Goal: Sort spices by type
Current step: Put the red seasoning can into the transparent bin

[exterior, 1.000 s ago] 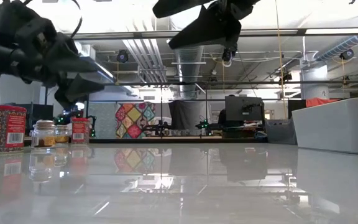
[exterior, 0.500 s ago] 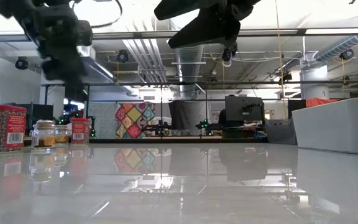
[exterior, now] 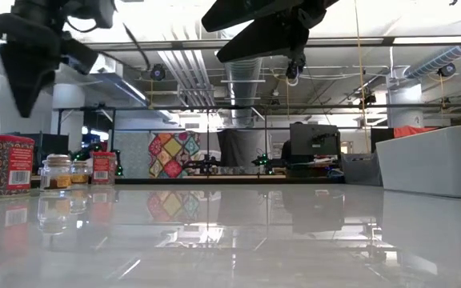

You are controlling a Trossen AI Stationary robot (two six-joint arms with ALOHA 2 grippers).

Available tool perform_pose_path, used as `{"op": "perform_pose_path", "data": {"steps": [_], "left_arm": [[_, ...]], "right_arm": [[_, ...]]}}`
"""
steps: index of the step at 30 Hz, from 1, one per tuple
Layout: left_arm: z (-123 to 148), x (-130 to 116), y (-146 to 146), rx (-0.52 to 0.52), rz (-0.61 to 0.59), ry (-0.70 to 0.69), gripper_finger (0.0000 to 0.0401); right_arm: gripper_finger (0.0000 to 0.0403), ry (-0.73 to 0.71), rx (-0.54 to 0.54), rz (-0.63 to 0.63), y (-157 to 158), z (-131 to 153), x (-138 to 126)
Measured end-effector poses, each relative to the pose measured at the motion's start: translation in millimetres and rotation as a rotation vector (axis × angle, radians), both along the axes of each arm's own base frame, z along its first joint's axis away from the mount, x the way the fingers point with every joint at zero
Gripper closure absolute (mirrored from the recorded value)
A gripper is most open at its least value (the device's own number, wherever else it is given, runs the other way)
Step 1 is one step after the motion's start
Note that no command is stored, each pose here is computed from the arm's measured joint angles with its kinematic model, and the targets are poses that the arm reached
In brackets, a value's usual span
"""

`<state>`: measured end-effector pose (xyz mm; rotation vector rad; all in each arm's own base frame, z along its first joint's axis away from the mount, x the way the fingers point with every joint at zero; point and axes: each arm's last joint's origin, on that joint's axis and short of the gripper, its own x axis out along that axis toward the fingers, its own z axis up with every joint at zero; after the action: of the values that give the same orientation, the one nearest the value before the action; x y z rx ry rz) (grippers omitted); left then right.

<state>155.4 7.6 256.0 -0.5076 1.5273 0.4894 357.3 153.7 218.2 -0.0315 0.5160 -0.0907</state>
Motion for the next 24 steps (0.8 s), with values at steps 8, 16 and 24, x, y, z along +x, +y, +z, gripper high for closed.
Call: {"op": "perform_pose_path", "data": {"steps": [8, 16, 24], "left_arm": [[-8, -1, -1, -0.038, -0.007, 0.158, 0.0169], [-13, -1, -1, -0.047, -0.025, 0.253, 0.0169], [-21, -2, -1, -0.052, -0.031, 0.303, 0.0169]], "right_arm": [[0.0066, 0.001, 0.0, 0.0, 0, 0, 0], [0.0073, 0.014, -0.003, -0.001, 0, -1, -1], [0.0085, 0.017, -0.004, -0.001, 0, -2, -1]]}}
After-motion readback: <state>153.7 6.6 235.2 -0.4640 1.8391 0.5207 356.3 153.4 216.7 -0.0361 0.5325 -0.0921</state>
